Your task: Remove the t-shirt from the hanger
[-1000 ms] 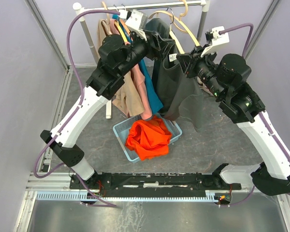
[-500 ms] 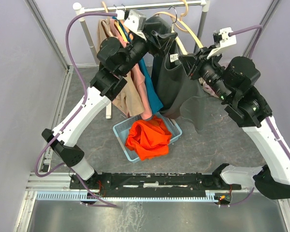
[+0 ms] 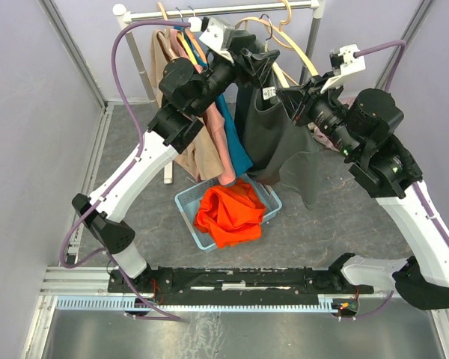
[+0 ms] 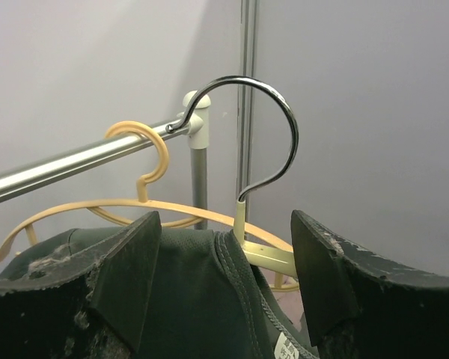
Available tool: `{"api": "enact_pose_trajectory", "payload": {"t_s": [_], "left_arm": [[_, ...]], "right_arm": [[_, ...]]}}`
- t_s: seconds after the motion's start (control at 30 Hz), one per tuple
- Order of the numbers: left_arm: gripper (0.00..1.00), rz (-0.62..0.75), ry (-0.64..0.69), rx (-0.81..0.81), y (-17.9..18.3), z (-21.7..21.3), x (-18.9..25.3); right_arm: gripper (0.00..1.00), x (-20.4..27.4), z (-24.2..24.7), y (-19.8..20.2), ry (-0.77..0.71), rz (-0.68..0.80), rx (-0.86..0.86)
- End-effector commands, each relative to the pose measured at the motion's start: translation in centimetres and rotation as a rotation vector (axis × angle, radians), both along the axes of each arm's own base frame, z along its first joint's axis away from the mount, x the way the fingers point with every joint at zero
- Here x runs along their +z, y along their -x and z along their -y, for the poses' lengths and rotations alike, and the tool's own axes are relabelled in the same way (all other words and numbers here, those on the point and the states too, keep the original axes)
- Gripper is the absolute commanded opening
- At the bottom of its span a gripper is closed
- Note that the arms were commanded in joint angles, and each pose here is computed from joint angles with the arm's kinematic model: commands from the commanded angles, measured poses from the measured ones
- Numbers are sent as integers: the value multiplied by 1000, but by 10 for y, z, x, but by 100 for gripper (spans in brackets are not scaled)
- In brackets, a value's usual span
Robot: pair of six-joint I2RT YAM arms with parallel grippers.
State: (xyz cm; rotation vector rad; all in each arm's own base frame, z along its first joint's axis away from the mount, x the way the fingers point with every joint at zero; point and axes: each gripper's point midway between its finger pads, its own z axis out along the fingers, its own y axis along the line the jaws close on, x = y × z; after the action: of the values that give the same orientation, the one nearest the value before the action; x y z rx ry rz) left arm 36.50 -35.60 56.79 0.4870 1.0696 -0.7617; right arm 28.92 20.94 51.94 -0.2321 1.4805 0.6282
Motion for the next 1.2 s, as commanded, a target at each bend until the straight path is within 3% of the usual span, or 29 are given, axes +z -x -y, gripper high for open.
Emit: {"api": "enact_pose_trajectory", "payload": {"t_s": [0.0,0.27,0.43,0.87,0.97,1.0,1.1,1.17], "left_arm": [[76,112,4,25,4,-8,25],[72,123,-8,35,3,-7,24],[61,128,-12,33,3,-7,25],[3,117,-26,39,3,-8,24],[3,100,-21,70,0,-14,30],[3,87,-20,87,-3,-16,32],[3,46,-8,162,-14,-26,34],[3,27,1,205,-18,-33,35]], "right_arm": [[1,46,3,17,-106,122,39],[1,43,0,18,-108,112,57],[1,43,-2,18,-110,110,67],[1,44,-1,18,-112,110,61],[1,44,0,16,-106,104,52],[2,44,0,15,-99,100,50],[31,43,1,15,-58,89,45],[44,39,3,16,-29,72,40]]}}
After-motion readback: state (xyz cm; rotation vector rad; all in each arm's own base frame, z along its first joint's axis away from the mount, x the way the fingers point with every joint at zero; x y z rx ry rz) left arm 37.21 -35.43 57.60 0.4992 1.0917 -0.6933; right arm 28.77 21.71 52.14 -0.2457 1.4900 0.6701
